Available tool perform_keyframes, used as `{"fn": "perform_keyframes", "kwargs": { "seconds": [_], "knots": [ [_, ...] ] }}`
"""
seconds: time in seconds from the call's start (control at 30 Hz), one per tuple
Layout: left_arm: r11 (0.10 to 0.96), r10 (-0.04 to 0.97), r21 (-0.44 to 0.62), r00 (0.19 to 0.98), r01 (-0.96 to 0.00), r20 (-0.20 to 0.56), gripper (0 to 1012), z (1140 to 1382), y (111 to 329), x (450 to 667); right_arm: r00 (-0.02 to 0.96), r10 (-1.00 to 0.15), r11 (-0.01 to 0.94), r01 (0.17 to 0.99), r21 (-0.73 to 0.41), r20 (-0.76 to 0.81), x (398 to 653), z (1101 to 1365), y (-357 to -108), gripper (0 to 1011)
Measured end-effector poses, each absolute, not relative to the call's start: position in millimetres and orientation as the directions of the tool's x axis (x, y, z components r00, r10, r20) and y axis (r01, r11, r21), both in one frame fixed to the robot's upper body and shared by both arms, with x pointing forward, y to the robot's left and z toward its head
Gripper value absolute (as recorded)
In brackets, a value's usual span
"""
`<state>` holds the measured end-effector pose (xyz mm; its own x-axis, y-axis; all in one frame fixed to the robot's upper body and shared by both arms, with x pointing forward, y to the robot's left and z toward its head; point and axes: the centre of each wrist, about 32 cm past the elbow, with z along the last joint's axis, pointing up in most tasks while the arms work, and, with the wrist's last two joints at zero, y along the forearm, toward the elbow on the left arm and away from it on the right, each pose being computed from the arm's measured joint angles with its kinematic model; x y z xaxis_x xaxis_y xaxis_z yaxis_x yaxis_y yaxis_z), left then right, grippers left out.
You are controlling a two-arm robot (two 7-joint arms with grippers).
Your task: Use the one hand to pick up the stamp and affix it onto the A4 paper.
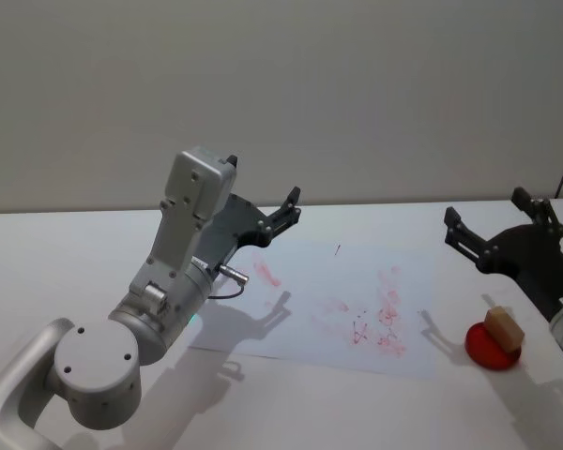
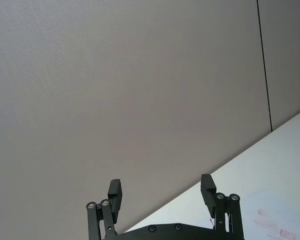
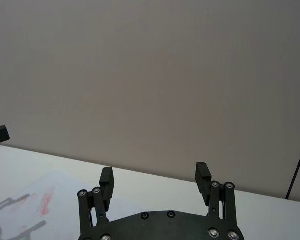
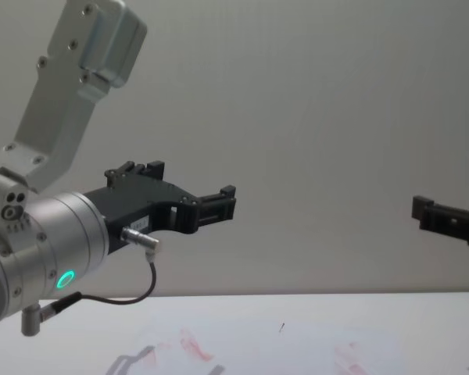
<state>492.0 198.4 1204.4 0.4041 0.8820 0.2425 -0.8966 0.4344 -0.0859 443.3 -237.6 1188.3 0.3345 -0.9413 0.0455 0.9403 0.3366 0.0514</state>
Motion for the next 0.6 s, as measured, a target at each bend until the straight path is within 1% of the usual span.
{"fn": "perform_keyframes", "kwargs": {
  "seconds": [0.6],
  "knots": [
    [0.434,0.882,-0.086,0.404,-0.897,0.242,1001,1204.4,198.4,492.0,0.332,-0.942,0.334,0.940,0.062,0.042,443.4,1188.9,-237.0,1001]
  ]
}}
